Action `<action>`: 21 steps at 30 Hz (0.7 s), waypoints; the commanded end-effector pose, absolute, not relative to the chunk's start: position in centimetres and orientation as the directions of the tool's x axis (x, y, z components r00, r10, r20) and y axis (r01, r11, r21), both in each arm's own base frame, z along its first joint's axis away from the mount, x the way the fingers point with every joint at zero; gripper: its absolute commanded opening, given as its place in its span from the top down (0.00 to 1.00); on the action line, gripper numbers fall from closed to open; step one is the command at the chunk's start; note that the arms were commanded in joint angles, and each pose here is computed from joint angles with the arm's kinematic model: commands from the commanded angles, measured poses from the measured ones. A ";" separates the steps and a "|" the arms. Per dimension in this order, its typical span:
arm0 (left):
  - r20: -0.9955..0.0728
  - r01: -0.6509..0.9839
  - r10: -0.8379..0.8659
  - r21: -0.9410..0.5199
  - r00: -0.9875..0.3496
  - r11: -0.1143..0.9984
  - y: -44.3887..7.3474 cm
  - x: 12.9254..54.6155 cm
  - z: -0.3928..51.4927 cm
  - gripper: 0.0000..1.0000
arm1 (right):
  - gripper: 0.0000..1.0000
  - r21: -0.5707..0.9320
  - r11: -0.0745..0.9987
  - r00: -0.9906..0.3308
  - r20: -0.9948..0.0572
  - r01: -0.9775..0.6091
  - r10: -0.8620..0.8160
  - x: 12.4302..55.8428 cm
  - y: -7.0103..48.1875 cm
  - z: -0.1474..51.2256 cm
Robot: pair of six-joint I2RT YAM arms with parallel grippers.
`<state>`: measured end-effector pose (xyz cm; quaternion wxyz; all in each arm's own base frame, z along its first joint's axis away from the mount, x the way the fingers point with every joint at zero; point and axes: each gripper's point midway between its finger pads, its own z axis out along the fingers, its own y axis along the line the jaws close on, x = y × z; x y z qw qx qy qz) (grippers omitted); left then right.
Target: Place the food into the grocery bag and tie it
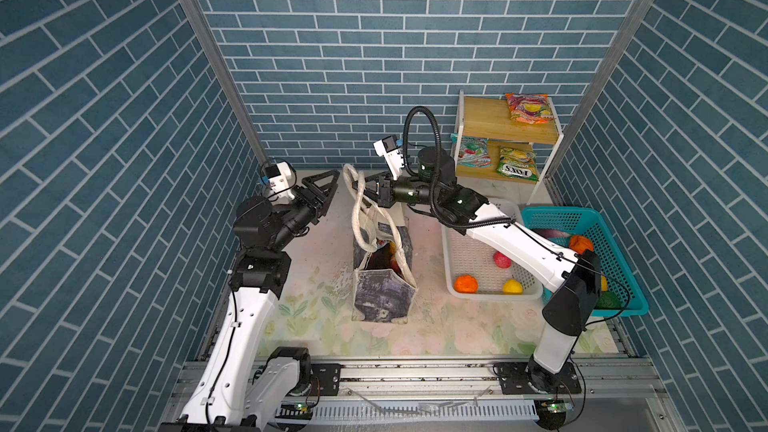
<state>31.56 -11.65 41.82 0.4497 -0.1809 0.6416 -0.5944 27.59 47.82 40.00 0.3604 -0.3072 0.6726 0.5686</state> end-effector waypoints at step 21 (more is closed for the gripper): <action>-0.387 0.320 -0.702 -0.918 -0.598 0.234 -14.6 33.1 40.6 0.61 | 1.00 0.522 0.125 -0.535 -0.836 -0.844 -0.123 24.9 47.6 38.2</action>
